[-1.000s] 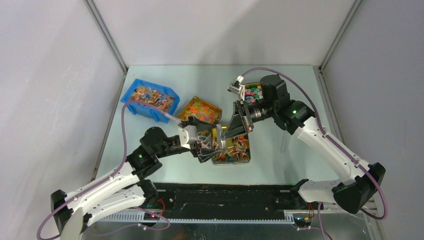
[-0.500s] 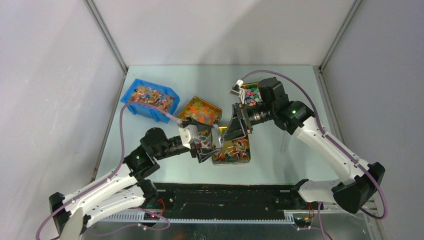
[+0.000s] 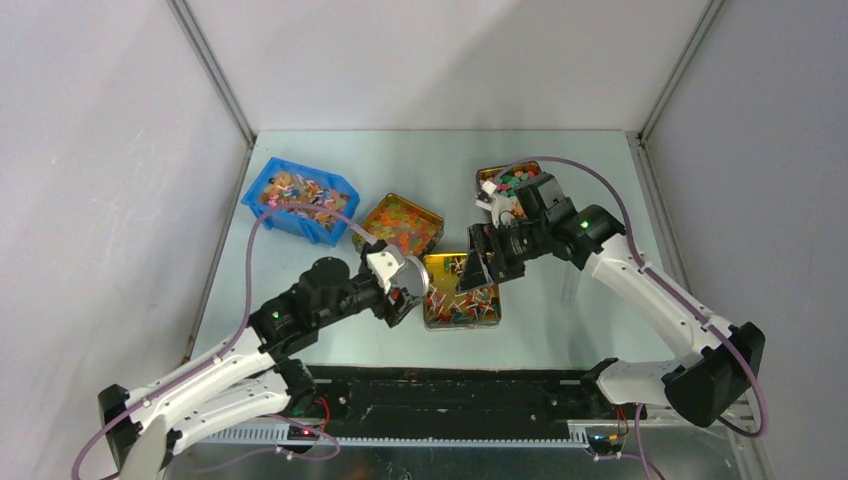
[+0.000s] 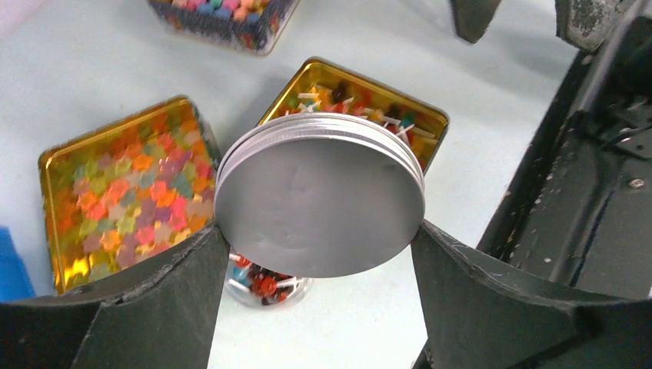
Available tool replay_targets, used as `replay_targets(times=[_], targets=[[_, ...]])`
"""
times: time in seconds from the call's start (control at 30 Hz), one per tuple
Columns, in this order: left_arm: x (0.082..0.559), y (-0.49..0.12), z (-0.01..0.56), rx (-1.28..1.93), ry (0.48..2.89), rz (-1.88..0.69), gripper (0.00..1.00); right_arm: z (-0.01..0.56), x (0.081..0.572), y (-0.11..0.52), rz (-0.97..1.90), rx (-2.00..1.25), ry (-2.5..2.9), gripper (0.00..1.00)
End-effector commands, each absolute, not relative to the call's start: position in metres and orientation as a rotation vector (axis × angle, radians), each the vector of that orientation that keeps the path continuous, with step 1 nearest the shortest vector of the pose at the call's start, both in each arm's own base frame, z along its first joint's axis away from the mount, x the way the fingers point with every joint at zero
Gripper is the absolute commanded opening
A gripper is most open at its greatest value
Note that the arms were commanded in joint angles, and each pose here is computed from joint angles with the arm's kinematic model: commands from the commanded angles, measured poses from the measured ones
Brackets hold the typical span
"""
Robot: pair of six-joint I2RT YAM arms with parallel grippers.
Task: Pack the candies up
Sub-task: Pick up the bottle lid at the center of the board, then adjust the storage box at the center of the board.
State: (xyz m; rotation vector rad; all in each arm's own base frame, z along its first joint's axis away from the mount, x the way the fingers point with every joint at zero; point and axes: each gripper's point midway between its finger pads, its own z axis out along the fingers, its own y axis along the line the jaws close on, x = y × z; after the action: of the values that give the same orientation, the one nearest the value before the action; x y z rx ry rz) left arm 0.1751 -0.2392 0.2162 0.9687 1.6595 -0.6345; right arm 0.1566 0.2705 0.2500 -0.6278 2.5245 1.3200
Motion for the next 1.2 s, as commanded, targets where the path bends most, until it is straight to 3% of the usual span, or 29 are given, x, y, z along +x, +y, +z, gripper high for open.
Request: replay_targets(times=[0.0, 0.37, 0.57, 0.77, 1.03, 1.17], targets=[[0.190, -0.221, 0.191, 0.894, 1.817, -0.500, 0.73, 0.207, 0.170, 0.246, 1.111, -0.518, 2.675, 0.84], [0.216, -0.203, 0.155, 0.740, 2.102, -0.457, 0.65, 0.099, 0.214, 0.183, 0.276, -0.352, 2.973, 0.76], [0.229, -0.199, 0.146, 0.791, 2.165, -0.404, 0.64, 0.057, 0.234, 0.160, -0.064, -0.345, 3.038, 0.62], [0.235, -0.203, 0.123, 0.939, 2.278, -0.353, 0.68, 0.042, 0.244, 0.158, -0.083, -0.320, 3.051, 0.52], [0.237, -0.207, 0.117, 1.021, 2.332, -0.340, 0.67, 0.047, 0.248, 0.149, -0.040, -0.288, 3.058, 0.13], [0.232, -0.205, 0.110, 1.054, 2.381, -0.342, 0.66, 0.046, 0.245, 0.139, -0.064, -0.273, 3.068, 0.10]])
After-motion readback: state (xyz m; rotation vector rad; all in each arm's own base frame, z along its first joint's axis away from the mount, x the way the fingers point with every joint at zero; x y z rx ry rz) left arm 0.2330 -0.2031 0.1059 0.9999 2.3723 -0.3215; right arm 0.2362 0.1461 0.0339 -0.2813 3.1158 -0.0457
